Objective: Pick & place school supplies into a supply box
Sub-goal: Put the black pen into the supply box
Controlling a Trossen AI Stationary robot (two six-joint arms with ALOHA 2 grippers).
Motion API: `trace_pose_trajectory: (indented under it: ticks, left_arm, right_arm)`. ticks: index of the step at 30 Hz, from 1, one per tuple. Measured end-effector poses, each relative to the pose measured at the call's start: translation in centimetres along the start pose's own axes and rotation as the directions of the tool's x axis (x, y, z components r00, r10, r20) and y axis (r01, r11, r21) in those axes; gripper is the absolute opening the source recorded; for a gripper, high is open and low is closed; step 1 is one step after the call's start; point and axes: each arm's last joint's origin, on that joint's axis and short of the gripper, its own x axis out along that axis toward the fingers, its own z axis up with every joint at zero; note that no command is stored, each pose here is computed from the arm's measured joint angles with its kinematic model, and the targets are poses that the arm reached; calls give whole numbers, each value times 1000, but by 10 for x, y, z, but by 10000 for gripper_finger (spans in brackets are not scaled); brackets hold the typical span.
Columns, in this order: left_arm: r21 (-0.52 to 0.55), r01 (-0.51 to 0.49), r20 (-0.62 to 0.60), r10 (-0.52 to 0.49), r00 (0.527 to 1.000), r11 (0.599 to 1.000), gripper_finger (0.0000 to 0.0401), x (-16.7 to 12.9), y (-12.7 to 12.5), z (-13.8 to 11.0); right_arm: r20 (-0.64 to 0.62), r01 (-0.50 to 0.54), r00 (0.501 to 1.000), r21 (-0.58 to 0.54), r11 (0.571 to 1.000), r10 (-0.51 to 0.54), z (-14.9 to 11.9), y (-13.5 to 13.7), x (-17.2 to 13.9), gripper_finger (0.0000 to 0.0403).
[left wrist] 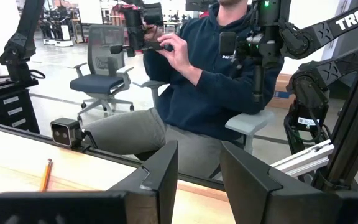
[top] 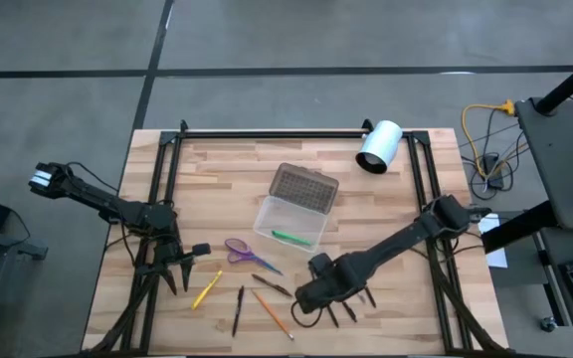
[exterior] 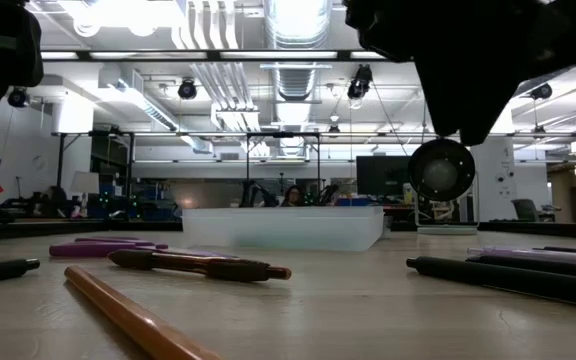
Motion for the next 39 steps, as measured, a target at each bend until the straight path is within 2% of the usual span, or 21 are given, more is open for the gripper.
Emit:
trace_pose_trajectory:
  ticks: [7,13,27,39]
  left_arm:
    - [0,0,0,0,1000,1000,105,0,0,0]
    - [0,0,0,0,1000,1000,105,0,0,0]
    - [0,0,1,0,1000,1000,105,0,0,0]
    - [0,0,0,0,1000,1000,105,0,0,0]
  right_arm:
    - [4,91,996,2,996,-91,-17,18,12,75]
    - [18,180,983,-14,983,-180,-22,16,18,68]
    - [31,152,988,-132,980,-149,-21,14,33,76]
    - [33,138,990,-167,976,-134,-18,9,51,72]
